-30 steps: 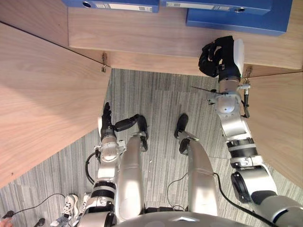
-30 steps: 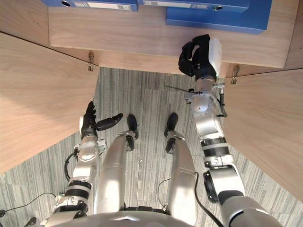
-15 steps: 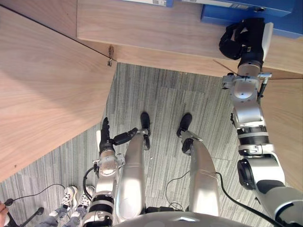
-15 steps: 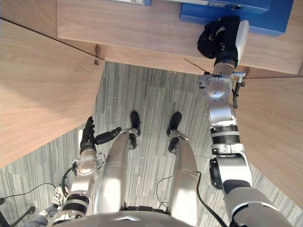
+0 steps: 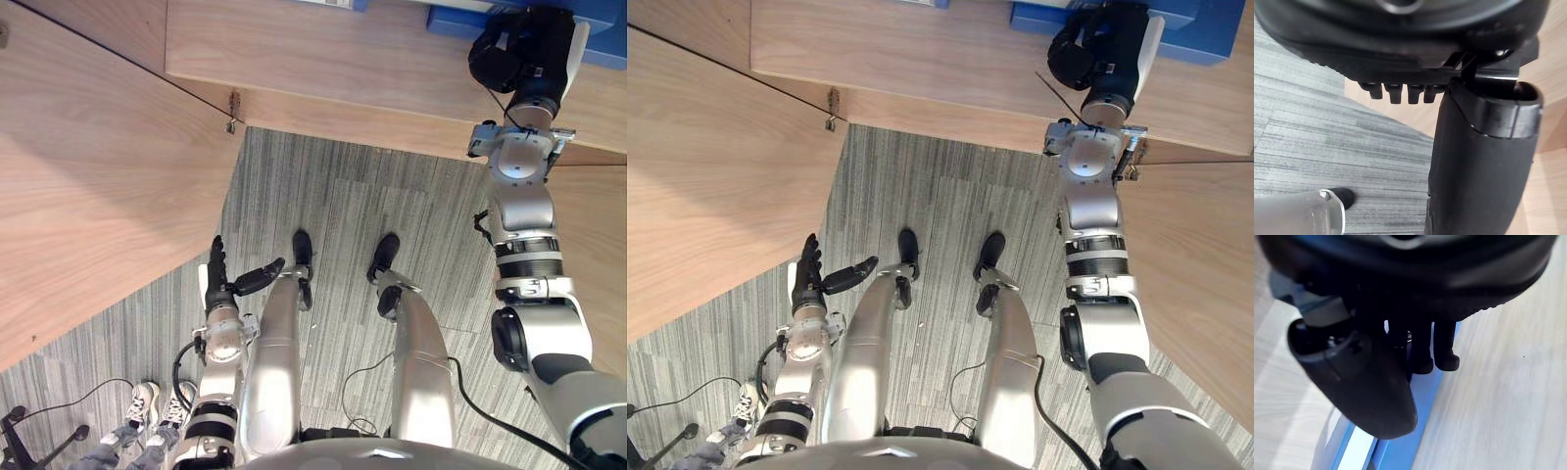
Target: Walk over to the cabinet, pick up the folder, carry it to the office cabinet, place the folder inside the office cabinet, then close the office cabinet door
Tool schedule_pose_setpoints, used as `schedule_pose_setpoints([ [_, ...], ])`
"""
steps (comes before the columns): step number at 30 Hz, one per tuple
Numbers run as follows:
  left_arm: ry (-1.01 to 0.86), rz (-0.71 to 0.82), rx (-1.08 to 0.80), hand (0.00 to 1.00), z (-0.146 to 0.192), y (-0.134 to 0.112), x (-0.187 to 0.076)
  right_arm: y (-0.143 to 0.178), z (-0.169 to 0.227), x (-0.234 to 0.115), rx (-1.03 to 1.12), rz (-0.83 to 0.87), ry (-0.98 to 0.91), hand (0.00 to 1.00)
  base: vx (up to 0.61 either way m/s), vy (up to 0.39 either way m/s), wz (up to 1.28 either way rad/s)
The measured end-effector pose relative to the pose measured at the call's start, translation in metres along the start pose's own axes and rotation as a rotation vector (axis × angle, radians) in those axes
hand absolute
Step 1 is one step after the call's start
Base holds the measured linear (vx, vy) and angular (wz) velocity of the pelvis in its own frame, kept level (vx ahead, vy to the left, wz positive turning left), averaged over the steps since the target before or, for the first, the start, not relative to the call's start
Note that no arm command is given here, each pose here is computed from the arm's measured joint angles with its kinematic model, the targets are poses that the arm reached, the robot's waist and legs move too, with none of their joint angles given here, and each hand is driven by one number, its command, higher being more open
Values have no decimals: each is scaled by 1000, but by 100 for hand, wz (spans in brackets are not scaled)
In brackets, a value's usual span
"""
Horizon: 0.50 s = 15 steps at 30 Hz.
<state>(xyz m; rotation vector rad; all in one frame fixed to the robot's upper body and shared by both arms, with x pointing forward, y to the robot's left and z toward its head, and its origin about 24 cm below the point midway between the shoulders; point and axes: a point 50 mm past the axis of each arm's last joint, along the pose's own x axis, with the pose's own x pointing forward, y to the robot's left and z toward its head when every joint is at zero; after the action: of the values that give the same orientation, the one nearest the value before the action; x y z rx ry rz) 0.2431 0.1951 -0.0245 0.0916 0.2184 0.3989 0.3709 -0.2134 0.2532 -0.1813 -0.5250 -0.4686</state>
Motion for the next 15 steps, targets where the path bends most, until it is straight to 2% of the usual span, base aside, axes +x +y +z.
schedule_pose_setpoints([
  [10, 2, -1, -4, 100, 0, -1, 0, 1, 5, 1, 5, 0, -15, 0, -1, -2, -1],
  [15, 2, -1, -8, 100, 0, -2, -1, -5, 19, -10, -12, -14, -116, 0, 0, 0, 0],
])
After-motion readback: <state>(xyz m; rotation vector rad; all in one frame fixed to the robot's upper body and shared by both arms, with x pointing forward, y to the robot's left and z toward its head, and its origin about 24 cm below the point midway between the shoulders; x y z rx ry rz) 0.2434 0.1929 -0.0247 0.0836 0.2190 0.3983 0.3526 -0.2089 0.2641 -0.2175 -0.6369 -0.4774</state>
